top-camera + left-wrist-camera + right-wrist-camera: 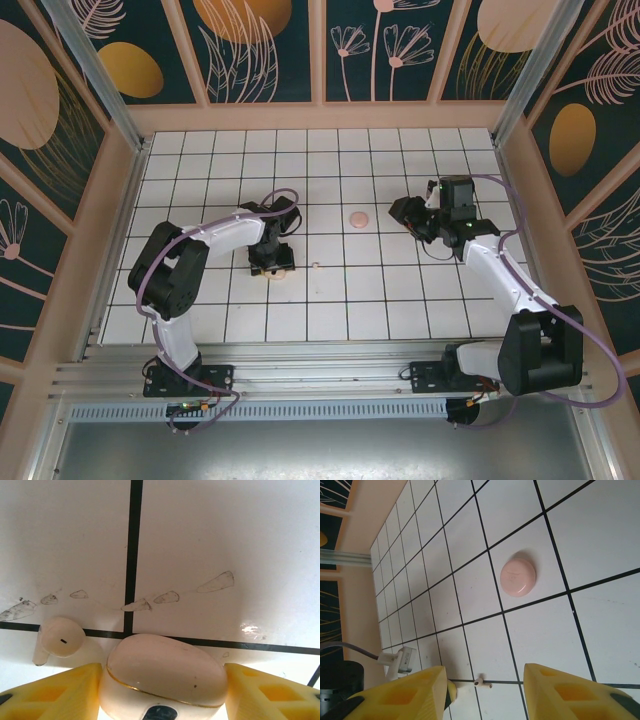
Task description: Insert the wireless bluetooth earbuds into the charging case
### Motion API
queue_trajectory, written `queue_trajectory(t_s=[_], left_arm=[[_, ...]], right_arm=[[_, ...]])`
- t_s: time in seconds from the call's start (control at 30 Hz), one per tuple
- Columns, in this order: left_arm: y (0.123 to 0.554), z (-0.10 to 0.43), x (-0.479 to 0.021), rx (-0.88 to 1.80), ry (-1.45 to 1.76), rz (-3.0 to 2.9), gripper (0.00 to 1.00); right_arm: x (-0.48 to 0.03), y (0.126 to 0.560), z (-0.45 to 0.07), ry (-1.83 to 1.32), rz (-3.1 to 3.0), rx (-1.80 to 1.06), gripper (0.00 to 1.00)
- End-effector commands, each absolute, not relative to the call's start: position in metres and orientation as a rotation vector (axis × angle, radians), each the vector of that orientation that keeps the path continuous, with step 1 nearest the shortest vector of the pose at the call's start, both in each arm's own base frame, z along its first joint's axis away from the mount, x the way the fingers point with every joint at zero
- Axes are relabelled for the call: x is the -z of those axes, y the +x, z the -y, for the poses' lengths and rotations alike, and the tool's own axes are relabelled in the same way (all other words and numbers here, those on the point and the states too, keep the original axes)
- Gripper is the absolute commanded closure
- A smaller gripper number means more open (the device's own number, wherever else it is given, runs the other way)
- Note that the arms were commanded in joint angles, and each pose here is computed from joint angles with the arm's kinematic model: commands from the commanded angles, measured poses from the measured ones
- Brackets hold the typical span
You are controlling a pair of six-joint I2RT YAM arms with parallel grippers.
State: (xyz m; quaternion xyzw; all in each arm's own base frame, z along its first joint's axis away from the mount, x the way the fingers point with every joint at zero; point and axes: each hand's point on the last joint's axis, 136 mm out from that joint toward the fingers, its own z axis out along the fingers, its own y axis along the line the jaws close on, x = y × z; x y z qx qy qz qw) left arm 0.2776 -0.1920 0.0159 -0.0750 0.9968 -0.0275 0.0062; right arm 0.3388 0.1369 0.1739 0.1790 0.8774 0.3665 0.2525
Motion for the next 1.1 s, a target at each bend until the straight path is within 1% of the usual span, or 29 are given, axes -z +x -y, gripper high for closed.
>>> queue_trajectory(t_s=[0.0, 0.27, 0.37, 0.5, 0.7, 0.9, 1.07], left_arm=[[0.269, 0.187, -0.009, 0.081, -0.229, -3.151, 0.42], [0.272, 0.188, -0.017, 0.108, -0.226, -3.114, 0.50], [0.279, 0.194, -0.030, 0.168, -0.207, -3.063, 0.51], [0.291, 0.202, -0.054, 0.269, -0.119, -2.951, 0.54], [0.300, 0.224, -0.090, 0.468, 0.194, -2.766, 0.56], [0.307, 0.237, -0.121, 0.503, 0.579, -2.526, 0.57], [0.306, 0.249, -0.147, 0.524, 0.825, -2.296, 0.57]], right_arm=[[-0.186, 0.339, -0.139, 0.472, -2.355, -0.996, 0.55], [-0.187, 0.338, -0.142, 0.469, -2.358, -1.001, 0.55], [-0.193, 0.337, -0.144, 0.443, -2.341, -1.019, 0.55], [-0.204, 0.333, -0.158, 0.316, -2.329, -1.109, 0.57], [-0.221, 0.323, -0.184, 0.076, -2.349, -1.288, 0.58], [-0.234, 0.313, -0.204, -0.089, -2.395, -1.441, 0.59], [-0.223, 0.303, -0.219, -0.144, -2.459, -1.475, 0.59]])
